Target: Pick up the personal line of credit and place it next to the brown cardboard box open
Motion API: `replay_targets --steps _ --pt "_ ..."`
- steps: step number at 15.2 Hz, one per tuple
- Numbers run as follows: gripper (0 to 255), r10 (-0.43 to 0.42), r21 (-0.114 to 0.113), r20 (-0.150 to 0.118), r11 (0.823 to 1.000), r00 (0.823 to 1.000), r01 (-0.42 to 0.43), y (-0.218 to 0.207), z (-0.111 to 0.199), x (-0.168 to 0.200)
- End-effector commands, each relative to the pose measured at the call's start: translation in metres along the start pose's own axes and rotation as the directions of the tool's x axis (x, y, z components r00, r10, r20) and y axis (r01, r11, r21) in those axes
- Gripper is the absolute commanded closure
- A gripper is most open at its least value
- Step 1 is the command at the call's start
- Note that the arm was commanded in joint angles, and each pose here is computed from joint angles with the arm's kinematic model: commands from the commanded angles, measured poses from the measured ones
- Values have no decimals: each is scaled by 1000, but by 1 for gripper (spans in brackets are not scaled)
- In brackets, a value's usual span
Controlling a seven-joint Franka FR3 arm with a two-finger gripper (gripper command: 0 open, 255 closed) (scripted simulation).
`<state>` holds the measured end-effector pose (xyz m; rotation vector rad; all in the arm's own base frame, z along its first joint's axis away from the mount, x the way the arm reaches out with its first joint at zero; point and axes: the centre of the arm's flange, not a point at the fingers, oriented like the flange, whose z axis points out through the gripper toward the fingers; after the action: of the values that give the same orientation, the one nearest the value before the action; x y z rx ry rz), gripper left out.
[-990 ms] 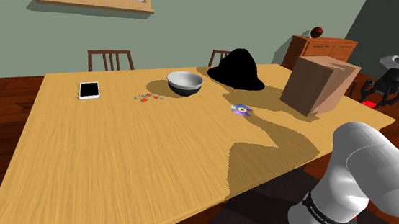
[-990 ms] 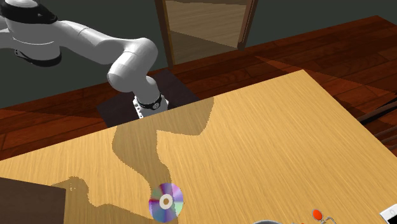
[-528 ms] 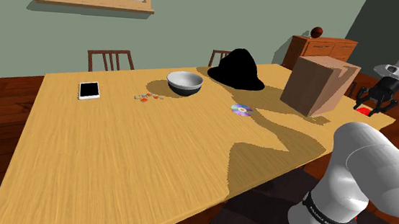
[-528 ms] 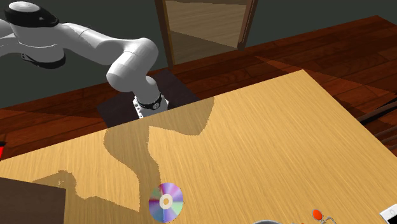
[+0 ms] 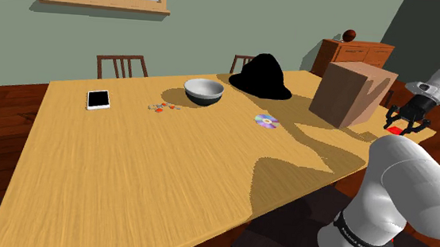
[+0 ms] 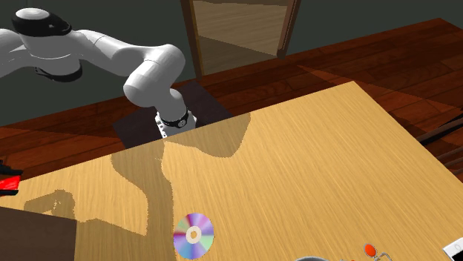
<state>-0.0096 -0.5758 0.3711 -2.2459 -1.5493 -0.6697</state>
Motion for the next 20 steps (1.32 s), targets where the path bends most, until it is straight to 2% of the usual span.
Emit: replay_targets --steps 1,8,16,17,20 --pt "255 0 0 0 1000 1000 0 0 8 -6" --pt "255 0 0 0 1000 1000 0 0 39 -27" --pt "255 0 0 0 1000 1000 0 0 40 -27" --pt "0 0 0 0 1000 1000 0 0 40 -27" --pt "0 0 0 0 1000 1000 0 0 40 -27"
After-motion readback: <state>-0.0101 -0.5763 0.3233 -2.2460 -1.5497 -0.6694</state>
